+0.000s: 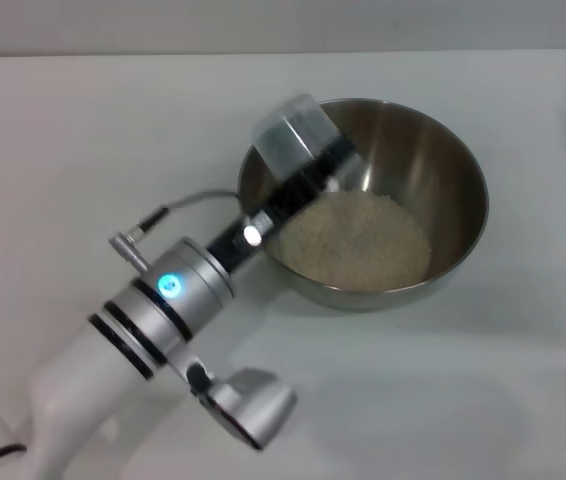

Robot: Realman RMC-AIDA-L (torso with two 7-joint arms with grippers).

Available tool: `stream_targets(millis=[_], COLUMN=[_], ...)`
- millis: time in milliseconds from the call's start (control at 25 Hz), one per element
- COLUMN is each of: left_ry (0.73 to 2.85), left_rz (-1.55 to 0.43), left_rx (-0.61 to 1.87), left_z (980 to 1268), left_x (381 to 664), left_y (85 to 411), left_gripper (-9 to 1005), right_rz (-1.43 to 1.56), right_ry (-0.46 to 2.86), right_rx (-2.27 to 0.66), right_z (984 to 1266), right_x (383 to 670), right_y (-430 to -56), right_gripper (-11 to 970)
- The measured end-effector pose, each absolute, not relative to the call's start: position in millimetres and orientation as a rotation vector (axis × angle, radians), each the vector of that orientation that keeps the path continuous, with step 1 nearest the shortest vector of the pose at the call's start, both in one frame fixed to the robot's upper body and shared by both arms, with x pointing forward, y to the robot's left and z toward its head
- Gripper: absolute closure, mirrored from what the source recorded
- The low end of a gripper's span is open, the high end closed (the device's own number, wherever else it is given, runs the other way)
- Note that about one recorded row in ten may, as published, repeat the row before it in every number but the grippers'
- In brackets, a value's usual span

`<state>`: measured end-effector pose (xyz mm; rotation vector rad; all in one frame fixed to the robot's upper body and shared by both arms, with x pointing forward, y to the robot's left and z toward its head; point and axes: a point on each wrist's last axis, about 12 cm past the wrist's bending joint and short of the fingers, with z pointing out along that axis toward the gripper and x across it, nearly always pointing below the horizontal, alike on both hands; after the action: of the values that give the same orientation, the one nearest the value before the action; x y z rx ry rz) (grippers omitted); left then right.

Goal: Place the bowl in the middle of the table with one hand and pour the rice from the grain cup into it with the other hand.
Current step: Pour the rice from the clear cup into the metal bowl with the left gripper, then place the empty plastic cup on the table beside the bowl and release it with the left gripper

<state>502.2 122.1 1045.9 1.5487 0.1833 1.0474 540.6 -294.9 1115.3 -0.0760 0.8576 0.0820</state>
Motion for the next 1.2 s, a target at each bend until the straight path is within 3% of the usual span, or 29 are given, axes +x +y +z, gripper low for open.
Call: stream_targets(millis=[160,320,520,680,920,1200], left_ry=[0.229,0.199,0.39,0.611,1.069,1.452], left_rz=[1.078,1.026,0.931,0.723,0.408,0.069], left_rx=[1.514,1.539,1.391,1.202,0.74,0.321], left_z=[1052.0,1046.1,1059.4,1068.0,1077.4,1049.2], left_x=[509.9,500.3,507.0,507.4,535.6,554.8], left_y=[125.5,121.2,124.6,128.2,159.7,205.3], left_gripper=[969,969,969,969,968,969], right_rz=[0.081,0.08,0.078,0.077,0.078,0.083], right_ry=[0.859,0.863,0.867,0.869,0.876,0.874], right_rx=[-0.076,-0.076,-0.078,-0.082,-0.084,-0.086], right_z=[1115.0,1114.7,1114.3,1114.7,1114.6,1116.0], right_x=[540.4,541.0,541.4,542.8,544.5,546.9], right_y=[-295.2,-295.3,-295.6,-295.4,-295.0,-293.3], right_gripper=[392,390,387,385,382,378])
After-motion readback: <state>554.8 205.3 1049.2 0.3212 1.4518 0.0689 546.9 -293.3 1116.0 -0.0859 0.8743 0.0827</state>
